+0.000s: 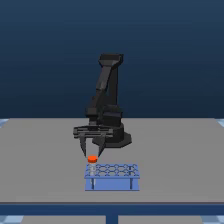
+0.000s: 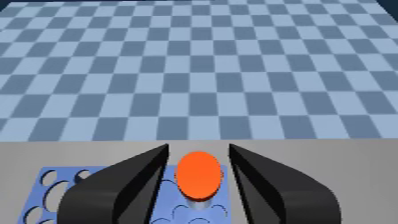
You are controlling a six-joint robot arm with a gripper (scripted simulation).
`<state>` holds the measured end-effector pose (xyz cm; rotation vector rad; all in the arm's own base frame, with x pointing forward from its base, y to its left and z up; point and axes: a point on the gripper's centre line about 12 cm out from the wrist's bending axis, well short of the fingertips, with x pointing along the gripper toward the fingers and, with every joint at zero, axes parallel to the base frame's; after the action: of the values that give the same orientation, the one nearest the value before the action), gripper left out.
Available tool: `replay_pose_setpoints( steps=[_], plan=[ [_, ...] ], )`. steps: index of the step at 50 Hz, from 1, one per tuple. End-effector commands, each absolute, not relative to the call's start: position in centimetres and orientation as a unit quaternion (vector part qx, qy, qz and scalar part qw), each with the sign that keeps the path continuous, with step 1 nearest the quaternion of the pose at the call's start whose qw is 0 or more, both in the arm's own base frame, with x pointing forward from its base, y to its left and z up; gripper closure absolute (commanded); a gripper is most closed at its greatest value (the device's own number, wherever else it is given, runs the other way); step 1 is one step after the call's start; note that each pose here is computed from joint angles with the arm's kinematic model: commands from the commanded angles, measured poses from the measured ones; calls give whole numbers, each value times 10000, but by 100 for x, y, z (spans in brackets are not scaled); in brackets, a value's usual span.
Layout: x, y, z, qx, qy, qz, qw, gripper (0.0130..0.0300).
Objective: Pick up the centrifuge tube on the rack
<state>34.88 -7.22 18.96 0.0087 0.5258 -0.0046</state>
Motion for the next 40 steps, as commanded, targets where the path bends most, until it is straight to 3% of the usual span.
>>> replay_pose_setpoints(
  steps=[1,23,40],
  plan=[
    [3490,-720,1865,0,2588,-1,9659,130],
    [3489,-720,1693,0,2588,-1,9659,130],
    [3489,-720,1640,0,2588,-1,9659,130]
  ],
)
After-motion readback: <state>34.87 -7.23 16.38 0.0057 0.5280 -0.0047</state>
